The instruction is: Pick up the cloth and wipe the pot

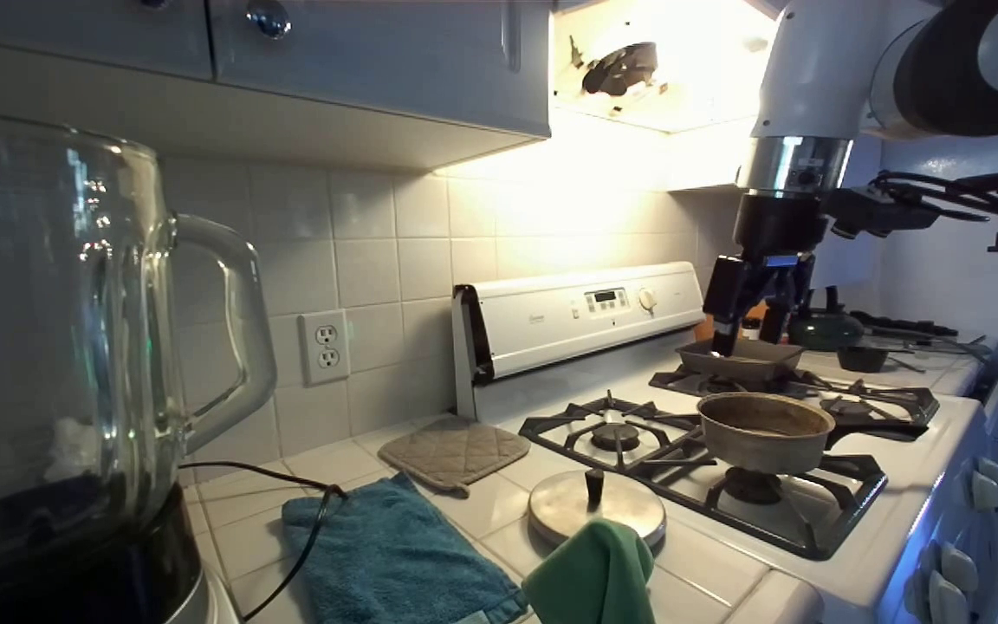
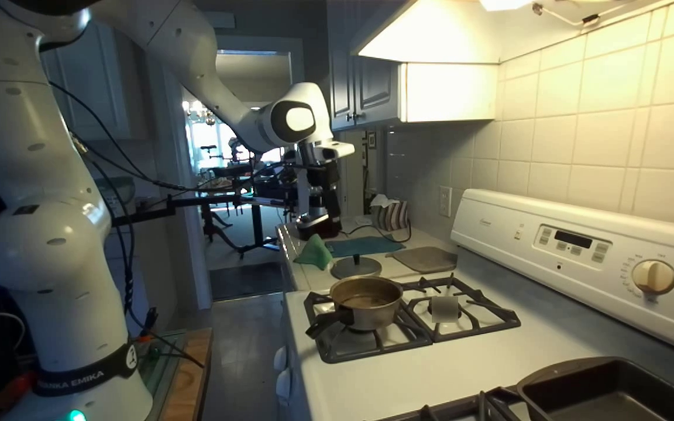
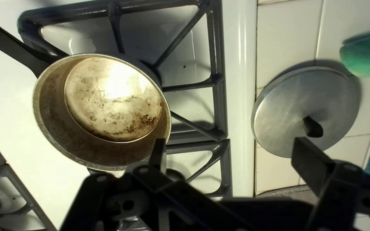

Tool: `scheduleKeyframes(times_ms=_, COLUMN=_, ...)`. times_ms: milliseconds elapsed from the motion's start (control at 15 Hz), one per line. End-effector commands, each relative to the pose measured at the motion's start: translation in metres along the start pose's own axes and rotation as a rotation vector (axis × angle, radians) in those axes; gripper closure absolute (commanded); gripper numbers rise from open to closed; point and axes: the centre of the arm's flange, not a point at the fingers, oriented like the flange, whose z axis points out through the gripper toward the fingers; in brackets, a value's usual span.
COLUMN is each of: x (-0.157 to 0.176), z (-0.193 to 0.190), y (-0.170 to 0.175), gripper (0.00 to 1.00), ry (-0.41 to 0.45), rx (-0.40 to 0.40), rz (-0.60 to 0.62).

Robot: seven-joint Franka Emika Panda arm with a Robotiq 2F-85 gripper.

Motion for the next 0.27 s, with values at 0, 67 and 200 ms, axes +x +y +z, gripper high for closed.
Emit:
scheduleKeyframes(times_ms=0, x=-0.0010, z=-0.0006, y=0.0005, gripper=0.00, ry=0.001, rx=-0.001, rz=0.001)
scheduleKeyframes(times_ms=67, x=-0.0011, z=-0.0004, y=0.0005, gripper=0.00, ry=0.001, rx=-0.001, rz=0.000)
scheduleKeyframes(times_ms=200, x=-0.0011, z=0.0005, y=0.0004, gripper=0.00, ry=-0.001, rx=-0.002, rz=0.000)
